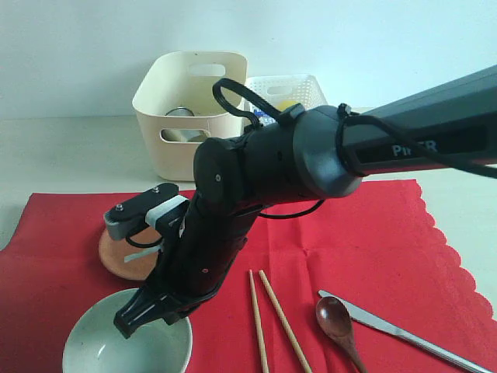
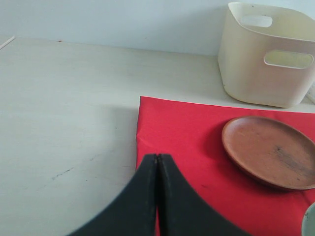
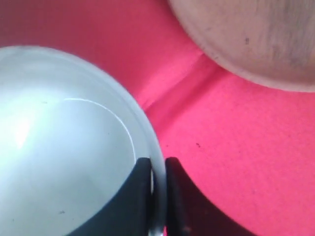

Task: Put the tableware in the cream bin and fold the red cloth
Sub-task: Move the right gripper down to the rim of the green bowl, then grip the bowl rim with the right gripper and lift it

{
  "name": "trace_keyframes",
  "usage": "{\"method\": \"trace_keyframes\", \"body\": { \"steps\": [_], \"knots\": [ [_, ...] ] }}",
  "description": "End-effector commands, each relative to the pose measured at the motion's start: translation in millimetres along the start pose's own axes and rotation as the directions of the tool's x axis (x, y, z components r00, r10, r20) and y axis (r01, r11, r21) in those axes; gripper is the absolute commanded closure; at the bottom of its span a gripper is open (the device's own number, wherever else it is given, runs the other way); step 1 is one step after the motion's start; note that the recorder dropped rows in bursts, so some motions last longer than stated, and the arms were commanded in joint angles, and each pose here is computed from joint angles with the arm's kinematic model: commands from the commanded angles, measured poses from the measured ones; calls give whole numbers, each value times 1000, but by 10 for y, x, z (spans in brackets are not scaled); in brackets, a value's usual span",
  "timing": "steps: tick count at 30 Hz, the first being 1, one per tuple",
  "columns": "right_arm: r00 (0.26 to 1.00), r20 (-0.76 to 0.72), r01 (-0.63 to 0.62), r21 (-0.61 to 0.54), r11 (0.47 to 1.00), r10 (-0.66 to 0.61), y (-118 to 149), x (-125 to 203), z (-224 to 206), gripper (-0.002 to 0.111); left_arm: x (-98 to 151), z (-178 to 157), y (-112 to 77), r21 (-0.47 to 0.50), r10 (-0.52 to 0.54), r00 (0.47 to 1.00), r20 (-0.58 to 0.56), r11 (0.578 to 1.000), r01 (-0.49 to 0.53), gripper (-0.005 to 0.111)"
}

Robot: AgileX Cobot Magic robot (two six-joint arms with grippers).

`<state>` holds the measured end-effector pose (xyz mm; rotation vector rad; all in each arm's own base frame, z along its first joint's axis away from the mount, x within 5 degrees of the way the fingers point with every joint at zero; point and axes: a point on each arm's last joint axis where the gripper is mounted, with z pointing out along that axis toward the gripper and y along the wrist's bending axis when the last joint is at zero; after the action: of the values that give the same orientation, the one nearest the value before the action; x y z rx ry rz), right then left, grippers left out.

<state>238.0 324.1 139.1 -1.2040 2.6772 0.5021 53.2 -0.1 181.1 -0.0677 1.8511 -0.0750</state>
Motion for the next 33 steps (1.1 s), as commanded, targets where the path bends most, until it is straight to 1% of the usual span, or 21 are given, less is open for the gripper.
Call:
{"method": "trace_keyframes", "body": {
  "steps": [1,4,8,17,19,23,28,33],
  "knots": [
    [999,1,40,19,999,-40,-4,-6,-8,108,-1,0,0,0,1,1000,13,1000,-1,107],
    [999,16,50,23,998,-50,7,-20,-70,108,-1,0,0,0,1,1000,13,1000,-1,107],
    [995,73,70,27,997,-71,60,-67,-309,108,-1,0,0,0,1,1000,13,1000,-1,107],
    [944,290,139,88,986,-159,191,-158,-1075,108,-1,0,0,0,1,1000,13,1000,-1,107],
    [929,335,131,101,986,-158,175,-173,-1202,108,-1,0,0,0,1,1000,13,1000,-1,107],
    [908,403,75,122,990,-118,24,-207,-1373,108,-1,0,0,0,1,1000,13,1000,-1,107],
    [898,436,-13,146,989,-52,-292,-252,-1484,108,-1,0,0,0,1,1000,13,1000,-1,107],
    [858,513,-99,180,979,-8,-630,-343,-1661,108,-1,0,0,0,1,1000,13,1000,-1,107]
  ]
}}
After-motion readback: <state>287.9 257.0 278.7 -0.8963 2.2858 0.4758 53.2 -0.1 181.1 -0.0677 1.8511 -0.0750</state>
